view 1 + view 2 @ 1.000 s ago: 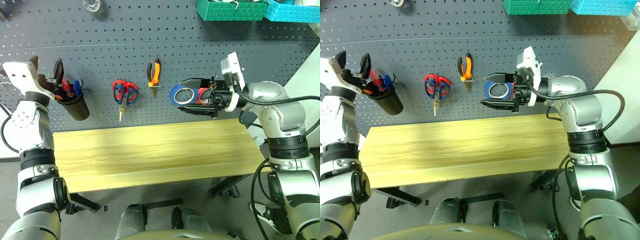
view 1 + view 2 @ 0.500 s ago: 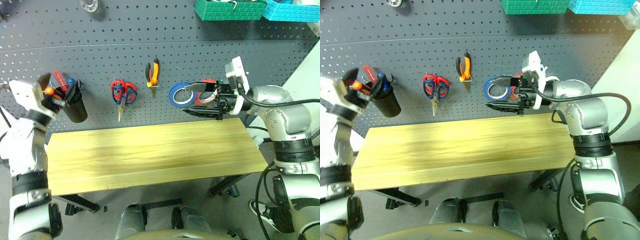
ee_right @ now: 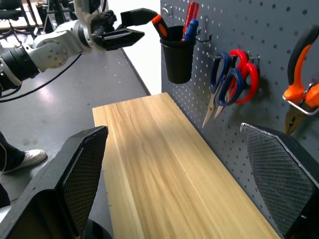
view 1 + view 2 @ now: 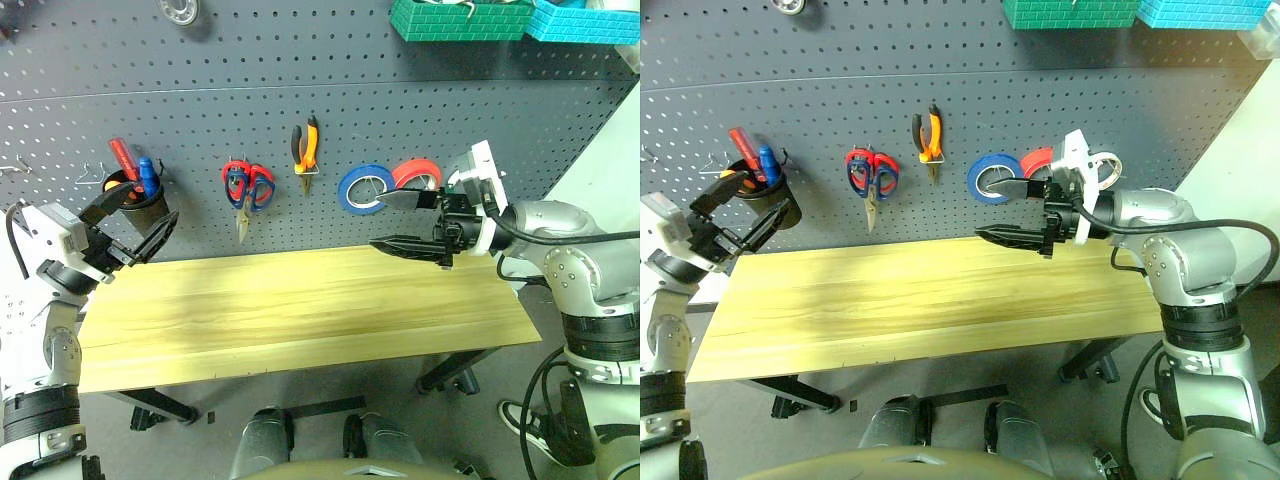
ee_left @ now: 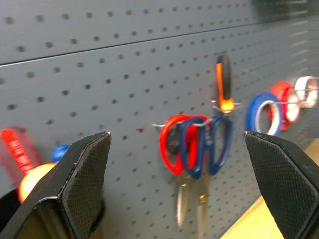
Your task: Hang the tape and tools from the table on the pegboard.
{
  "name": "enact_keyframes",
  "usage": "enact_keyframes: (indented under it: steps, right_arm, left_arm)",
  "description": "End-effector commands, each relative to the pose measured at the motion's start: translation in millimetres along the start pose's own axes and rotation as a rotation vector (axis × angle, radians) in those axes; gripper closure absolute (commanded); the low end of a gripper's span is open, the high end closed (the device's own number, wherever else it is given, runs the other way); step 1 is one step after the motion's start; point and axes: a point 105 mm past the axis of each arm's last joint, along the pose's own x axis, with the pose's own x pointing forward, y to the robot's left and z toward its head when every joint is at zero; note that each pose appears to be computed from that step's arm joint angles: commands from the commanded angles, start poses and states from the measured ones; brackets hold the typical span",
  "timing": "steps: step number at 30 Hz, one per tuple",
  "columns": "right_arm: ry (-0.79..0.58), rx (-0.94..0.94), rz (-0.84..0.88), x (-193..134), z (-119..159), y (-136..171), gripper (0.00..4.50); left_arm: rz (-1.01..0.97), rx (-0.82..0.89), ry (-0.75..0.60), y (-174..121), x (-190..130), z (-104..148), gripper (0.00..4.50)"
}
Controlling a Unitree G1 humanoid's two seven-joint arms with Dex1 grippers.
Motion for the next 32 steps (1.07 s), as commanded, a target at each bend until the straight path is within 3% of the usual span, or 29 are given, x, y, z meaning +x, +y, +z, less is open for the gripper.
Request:
enact_keyframes:
  steps: [1,10,15,32]
  right_arm:
    - [-0.018,-0.046,-0.004,-5.5,7.8,2.6,0.00]
    - [-0.007,-0.018,-0.016,-17.6,-16.3,-3.1,0.00]
    - [0.068,-0.016,0.025,-28.3,-42.0,2.7,0.00]
    - [0.149,-0.039,0.039,-21.1,-75.7,-1.0,0.00]
  left_arm:
    - [-0.076,0.010,0.005,-6.3,-8.9,0.1,0.01]
    - [-0.151,-0.014,0.046,-23.0,-38.9,-32.0,0.01]
    - [-0.314,-0.082,0.074,-43.6,-43.7,-43.6,0.01]
    - [-0.434,-0.147,0.117,-56.4,-50.4,-56.6,0.01]
